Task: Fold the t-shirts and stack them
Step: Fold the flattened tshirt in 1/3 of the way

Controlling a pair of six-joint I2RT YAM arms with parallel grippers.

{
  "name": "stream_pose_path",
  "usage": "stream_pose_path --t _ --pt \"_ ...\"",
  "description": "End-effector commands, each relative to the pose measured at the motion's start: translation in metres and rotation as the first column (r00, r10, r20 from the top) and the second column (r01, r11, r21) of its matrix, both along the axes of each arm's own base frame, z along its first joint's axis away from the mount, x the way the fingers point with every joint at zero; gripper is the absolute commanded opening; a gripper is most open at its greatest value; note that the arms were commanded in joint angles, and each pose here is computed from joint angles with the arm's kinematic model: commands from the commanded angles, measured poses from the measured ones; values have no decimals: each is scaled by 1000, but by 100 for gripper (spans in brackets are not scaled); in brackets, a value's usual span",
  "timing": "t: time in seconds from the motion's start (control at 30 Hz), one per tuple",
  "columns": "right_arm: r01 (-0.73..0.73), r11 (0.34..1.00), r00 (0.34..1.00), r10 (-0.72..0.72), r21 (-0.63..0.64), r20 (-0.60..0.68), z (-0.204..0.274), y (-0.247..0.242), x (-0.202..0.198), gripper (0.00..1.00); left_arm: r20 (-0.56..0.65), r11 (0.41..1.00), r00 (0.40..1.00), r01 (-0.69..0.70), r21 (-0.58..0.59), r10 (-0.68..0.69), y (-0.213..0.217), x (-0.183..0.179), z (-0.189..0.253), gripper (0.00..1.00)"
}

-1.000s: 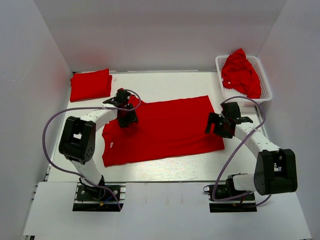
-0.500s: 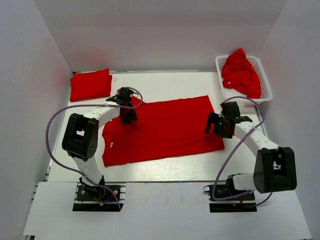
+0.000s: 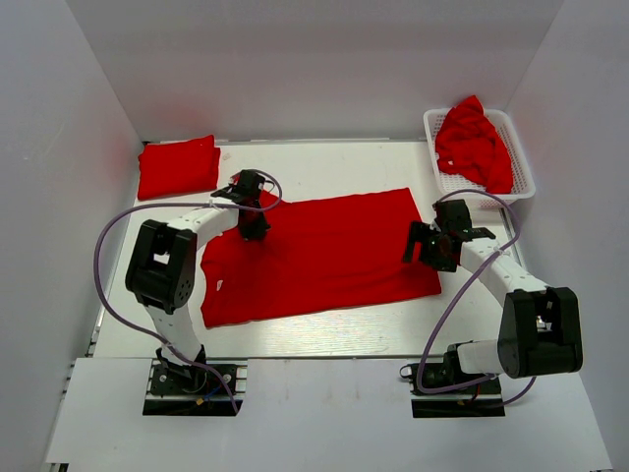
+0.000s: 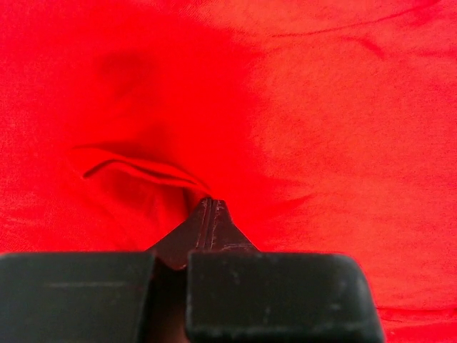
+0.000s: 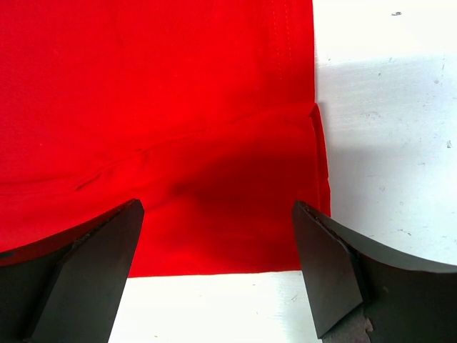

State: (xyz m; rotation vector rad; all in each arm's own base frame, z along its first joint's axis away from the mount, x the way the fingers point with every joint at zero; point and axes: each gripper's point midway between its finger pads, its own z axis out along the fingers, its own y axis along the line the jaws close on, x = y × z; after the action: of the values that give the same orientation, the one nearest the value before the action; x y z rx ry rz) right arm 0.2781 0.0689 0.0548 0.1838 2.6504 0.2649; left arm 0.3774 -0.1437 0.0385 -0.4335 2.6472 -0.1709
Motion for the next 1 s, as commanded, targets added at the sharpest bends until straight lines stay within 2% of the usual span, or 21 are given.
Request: stream_pose_path --t 0.0,0.23,0.4,0.67,0.8,0.97 --pt "15 1000 999 -15 -6 32 9 -2 10 90 93 998 996 4 -67 2 -14 17 34 0" --pt "39 999 998 -37 -38 42 9 -9 9 90 126 995 991 -34 -96 46 -9 15 44 0" --pt "40 998 999 -38 -47 37 8 -10 8 90 119 985 982 -132 -110 145 0 15 45 0" --pt "48 997 998 -45 -66 39 9 -15 7 90 161 971 963 -197 -134 217 4 20 52 0" --pt "53 996 998 -50 -72 42 9 -16 7 90 215 968 951 -188 -167 222 0 31 61 0" --pt "62 995 997 -59 -76 40 8 -17 6 90 241 979 958 -120 -167 158 -10 46 58 0"
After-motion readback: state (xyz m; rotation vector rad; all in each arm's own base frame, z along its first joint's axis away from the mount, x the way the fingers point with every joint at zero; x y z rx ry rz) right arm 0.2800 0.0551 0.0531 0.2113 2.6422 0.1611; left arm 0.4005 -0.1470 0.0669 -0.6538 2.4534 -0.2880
